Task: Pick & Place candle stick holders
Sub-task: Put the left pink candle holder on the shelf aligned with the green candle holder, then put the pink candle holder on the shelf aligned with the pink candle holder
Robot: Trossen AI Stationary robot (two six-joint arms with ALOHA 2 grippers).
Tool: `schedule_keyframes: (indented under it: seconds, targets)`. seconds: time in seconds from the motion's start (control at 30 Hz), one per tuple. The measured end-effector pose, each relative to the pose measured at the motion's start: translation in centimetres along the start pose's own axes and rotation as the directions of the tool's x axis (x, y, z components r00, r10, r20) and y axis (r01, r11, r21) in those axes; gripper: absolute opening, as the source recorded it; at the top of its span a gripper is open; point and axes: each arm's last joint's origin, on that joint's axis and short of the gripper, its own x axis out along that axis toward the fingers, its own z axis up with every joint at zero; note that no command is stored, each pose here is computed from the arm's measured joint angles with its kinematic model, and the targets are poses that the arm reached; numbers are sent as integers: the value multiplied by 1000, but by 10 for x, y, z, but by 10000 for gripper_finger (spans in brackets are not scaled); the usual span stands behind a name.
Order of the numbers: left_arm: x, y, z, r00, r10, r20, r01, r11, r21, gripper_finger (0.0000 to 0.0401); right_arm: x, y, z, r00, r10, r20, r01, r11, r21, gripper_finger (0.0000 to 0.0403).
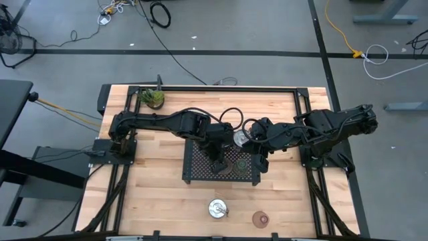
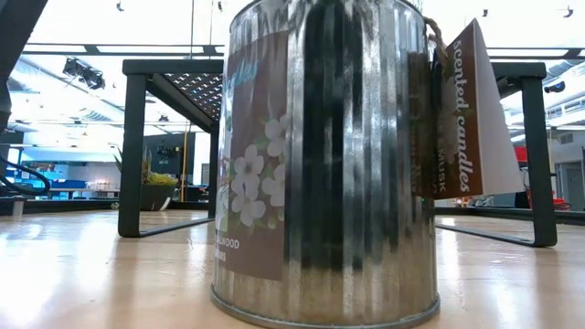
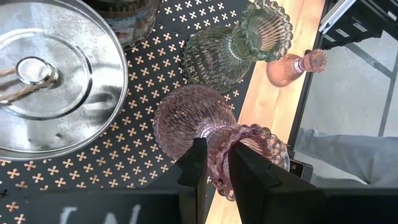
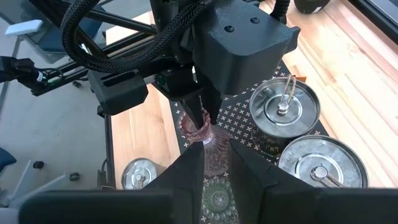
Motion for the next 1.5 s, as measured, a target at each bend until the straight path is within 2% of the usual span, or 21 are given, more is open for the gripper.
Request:
schedule_keyframes:
  seconds: [0.13,0.5,0.9,1.1,1.27,1.4,1.5]
  targets:
    - [0,0,0,1000,2,4,-2,1000,1,82,0,0,0,1000,0,0,0,1000,0,73]
    - [-1,0,3,999,22,45,-22,1000,12,164,0,0,0,1000,-1,0,1,1000,-1,73]
    - [-5,-1,4,998,8,68,-9,1000,12,172,0,0,0,1000,10,-7,-10,1000,8,73]
    - [-13,-2,-1,999,-48,18,48,999,-11,172,-2,8,-6,987,133,-87,-129,990,54,73]
    - [-25,-5,-9,1000,-27,5,27,1000,-14,172,-7,23,-19,940,266,-214,-240,961,140,73]
    - [-48,-11,-19,997,13,72,-14,1000,9,172,-16,38,-40,915,265,-304,-206,955,213,73]
    - [-61,-18,-29,993,49,109,-53,998,34,172,-24,45,-57,909,208,-362,-113,957,267,73]
